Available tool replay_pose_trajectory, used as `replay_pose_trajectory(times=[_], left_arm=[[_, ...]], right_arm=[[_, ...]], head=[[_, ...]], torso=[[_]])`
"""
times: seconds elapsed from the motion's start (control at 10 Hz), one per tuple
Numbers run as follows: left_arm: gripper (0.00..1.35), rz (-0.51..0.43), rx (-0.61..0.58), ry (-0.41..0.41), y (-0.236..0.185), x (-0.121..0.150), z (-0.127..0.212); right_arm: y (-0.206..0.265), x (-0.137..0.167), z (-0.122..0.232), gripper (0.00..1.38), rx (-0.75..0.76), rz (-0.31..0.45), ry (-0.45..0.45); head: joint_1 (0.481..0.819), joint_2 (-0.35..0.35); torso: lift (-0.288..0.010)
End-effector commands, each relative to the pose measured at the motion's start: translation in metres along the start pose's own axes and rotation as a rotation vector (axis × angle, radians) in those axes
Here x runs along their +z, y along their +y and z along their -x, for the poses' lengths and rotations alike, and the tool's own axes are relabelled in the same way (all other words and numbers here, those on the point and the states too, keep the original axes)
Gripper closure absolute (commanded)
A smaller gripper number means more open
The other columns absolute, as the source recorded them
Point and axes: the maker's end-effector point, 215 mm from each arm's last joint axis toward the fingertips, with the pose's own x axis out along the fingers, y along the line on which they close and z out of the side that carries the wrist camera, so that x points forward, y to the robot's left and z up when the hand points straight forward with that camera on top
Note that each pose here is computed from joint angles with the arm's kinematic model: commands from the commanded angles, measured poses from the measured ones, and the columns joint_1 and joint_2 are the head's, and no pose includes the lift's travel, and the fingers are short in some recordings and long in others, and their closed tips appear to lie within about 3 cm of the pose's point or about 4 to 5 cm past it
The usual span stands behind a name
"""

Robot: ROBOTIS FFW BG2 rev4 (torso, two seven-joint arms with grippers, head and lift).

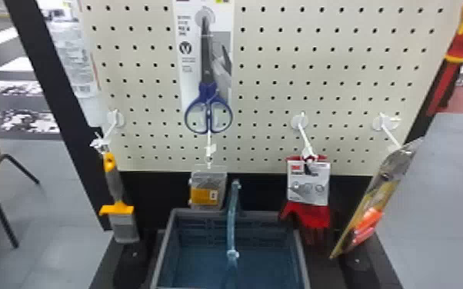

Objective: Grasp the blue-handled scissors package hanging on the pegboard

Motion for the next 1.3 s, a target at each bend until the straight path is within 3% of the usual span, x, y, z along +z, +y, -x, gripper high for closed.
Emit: replay_pose_trajectory(times=[0.0, 0.8, 1.2], left_arm=[[0.14, -0.002, -0.003, -0.001, -0.001, 0.002, 0.000], [0.14, 0.003, -0.032, -0.022, -0.012, 0.013, -0.008], [0.14, -0.004, -0.073, -0.078, -0.023, 0.049, -0.026]], right_arm=[[0.000, -0.001, 0.000, 0.32, -0.001, -0.001, 0.002], [-0.001, -0.003, 0.001, 0.32, -0.002, -0.001, 0.009], [0.000, -0.006, 0.001, 0.32, -0.001, 0.001, 0.016]], head=[[0.549, 0.000], [0.549, 0.000], [0.549, 0.000]], torso=[[-0.100], [-0.100], [-0.100]])
